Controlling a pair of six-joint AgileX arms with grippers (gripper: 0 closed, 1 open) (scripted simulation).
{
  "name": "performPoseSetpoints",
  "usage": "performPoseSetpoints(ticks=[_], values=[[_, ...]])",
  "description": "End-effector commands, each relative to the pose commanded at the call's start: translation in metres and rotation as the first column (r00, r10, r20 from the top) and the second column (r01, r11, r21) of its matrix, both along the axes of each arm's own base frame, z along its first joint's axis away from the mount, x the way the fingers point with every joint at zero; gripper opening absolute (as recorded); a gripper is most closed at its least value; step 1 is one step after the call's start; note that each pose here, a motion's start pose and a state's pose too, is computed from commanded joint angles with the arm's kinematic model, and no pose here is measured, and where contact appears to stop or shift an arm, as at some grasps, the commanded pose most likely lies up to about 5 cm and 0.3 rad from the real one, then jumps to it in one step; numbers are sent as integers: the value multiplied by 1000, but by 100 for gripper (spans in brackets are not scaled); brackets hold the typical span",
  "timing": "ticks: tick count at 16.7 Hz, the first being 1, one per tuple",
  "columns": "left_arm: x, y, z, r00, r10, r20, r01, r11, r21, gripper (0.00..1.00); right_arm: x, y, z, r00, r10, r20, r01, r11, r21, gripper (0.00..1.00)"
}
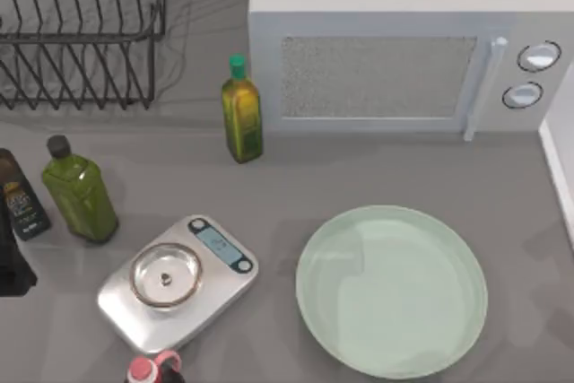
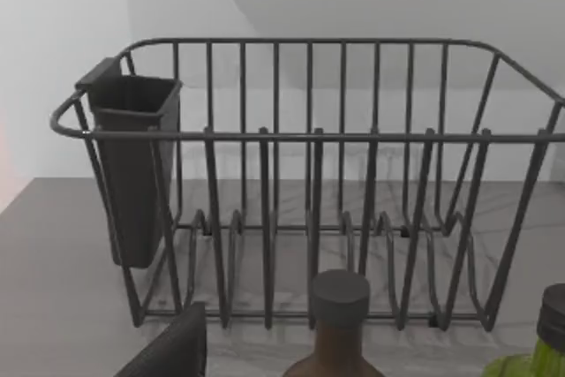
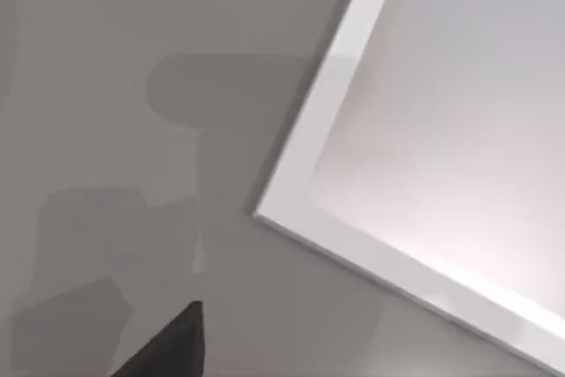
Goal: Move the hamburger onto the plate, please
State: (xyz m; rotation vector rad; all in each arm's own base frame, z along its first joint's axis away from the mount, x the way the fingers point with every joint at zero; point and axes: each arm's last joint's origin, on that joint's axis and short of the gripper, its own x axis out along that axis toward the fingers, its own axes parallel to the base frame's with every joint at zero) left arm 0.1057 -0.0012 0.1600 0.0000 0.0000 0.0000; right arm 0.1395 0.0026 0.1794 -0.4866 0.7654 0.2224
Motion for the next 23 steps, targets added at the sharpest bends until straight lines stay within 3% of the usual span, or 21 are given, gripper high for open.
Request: performPoseSetpoints(ticks=[2,4,7,10,12,18,23], values=[[0,0,0,1000,0,0,0,1000,0,100,13,1,-1,974,91,-208,-108,992,-71,100],[0,0,0,1000,0,0,0,1000,0,100,26,2,-2,907,172,-384,-226,969,-98,100],[0,0,0,1000,0,0,0,1000,0,100,44,4,-4,772,270,-576,-381,921,-79,100],[0,0,0,1000,0,0,0,1000,0,100,57,6,-7,655,329,-680,-477,878,-33,100],[0,0,0,1000,0,0,0,1000,0,100,61,6,-7,621,346,-704,-502,864,-18,100],[0,0,0,1000,0,0,0,1000,0,100,61,6,-11,618,346,-706,-502,865,-16,100],[0,0,0,1000,0,0,0,1000,0,100,66,6,-52,624,347,-700,-503,864,-20,100]])
